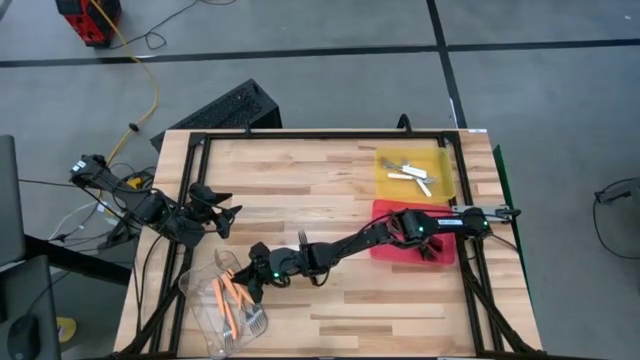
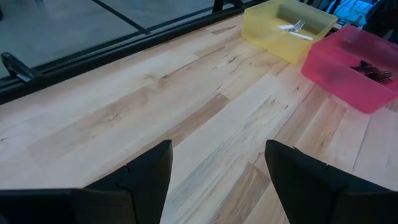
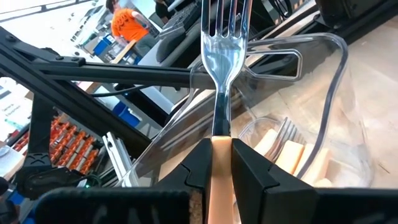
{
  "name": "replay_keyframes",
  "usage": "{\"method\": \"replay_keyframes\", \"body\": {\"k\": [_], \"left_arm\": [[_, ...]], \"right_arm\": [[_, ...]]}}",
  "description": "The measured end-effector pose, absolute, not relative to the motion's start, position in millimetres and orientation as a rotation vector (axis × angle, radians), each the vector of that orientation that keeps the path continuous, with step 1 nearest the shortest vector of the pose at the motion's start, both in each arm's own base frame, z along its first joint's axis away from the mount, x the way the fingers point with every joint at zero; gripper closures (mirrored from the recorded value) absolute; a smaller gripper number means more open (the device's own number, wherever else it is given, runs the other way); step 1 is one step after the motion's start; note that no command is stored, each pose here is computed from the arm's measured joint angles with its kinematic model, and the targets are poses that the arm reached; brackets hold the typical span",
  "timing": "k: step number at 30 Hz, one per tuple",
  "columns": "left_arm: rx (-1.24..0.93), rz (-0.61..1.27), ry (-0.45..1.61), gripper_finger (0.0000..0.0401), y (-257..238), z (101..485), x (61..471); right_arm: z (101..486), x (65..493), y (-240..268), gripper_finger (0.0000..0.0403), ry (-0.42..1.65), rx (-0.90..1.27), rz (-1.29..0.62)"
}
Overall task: Sort silverware by color (type)
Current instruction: Put the orange fork into the transparent bin
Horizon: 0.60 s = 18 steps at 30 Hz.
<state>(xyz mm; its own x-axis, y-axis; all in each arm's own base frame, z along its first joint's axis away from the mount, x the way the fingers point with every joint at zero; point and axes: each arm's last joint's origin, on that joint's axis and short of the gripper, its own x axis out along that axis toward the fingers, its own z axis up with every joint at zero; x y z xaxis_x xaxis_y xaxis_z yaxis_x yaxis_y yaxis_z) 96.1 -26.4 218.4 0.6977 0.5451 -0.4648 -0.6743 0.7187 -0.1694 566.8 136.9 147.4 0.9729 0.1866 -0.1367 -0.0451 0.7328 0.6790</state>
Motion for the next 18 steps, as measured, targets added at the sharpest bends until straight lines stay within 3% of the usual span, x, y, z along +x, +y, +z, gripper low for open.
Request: {"method": "replay_keyframes", "body": {"k": [12,18], "left_arm": [[-0.342,0.694,0.403,0.0159,-26.5,218.4,96.1],[-0.342,0.694,0.403,0.0159,-26.5,218.4,96.1]], "right_arm": [[148.3,566.8,137.5,0.0329,0.192,0.714,0.135],[148.4,566.7,138.0,0.0290,0.191,0.711,0.136]]}}
